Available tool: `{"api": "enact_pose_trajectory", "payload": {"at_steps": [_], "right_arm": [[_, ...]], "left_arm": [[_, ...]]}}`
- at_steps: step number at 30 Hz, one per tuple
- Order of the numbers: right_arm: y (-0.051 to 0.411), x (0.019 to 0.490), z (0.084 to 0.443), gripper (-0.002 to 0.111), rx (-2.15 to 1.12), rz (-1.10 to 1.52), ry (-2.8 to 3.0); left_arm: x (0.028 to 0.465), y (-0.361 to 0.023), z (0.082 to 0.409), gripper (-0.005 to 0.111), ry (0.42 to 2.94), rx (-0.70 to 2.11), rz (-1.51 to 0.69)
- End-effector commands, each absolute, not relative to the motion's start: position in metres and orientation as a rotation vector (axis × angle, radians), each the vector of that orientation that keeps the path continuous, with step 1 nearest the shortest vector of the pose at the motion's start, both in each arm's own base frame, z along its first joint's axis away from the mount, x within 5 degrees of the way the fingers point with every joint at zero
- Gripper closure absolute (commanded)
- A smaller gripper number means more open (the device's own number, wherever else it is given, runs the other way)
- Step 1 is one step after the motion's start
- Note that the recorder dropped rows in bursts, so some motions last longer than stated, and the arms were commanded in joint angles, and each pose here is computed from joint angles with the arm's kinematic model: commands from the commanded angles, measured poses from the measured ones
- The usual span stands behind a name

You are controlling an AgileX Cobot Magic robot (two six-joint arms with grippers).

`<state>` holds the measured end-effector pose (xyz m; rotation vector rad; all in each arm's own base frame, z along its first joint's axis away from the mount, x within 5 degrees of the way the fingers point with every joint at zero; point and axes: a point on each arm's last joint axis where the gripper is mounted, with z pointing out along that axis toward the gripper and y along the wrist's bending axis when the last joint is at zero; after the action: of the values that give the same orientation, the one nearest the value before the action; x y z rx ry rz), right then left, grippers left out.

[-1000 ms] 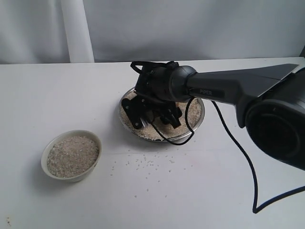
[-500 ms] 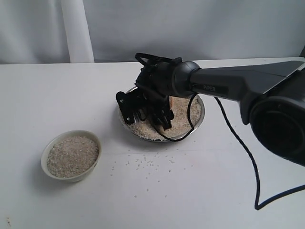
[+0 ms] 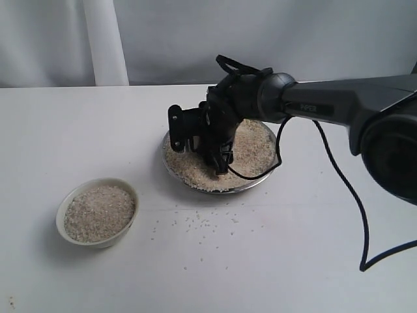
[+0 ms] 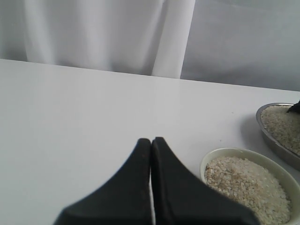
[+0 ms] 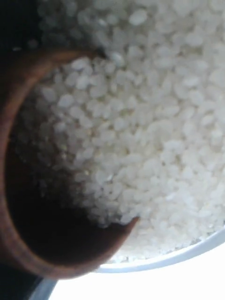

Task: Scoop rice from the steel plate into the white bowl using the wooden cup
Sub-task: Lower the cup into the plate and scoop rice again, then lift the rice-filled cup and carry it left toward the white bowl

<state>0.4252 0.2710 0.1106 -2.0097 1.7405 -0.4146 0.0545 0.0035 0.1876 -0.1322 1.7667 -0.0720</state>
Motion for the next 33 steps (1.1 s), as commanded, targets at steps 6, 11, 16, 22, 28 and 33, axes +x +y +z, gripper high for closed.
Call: {"api": "enact_pose_trajectory", "payload": {"at_steps": [6, 11, 16, 22, 28, 33], "right_arm": [[0.269, 0.413, 0.071, 0.108, -1.999, -0.288, 1.826], [0.258, 0.421, 0.071, 0.108, -1.871, -0.199, 1.926], [0.246, 0.422, 0.062, 0.108, -1.798, -0.136, 1.975], [0.226, 0.405, 0.059, 0.108, -1.566, -0.149, 1.899], [0.223, 0.399, 0.104, 0.108, -1.433, -0.144, 1.866], [0.223, 0.4, 0.145, 0.108, -1.315, -0.128, 1.828]], "left_arm": [[0.055, 0.003, 0.188, 0.107, 1.761, -0.133, -0.086], [0.055, 0.003, 0.188, 0.107, 1.761, -0.133, -0.086], [0.055, 0.003, 0.188, 0.107, 1.761, -0.133, -0.086], [0.055, 0.003, 0.188, 0.107, 1.761, -0.133, -0.086], [0.055, 0.003, 0.188, 0.107, 1.761, -0.133, -0.086], [0.055, 0.003, 0.188, 0.107, 1.761, -0.133, -0.086]]}}
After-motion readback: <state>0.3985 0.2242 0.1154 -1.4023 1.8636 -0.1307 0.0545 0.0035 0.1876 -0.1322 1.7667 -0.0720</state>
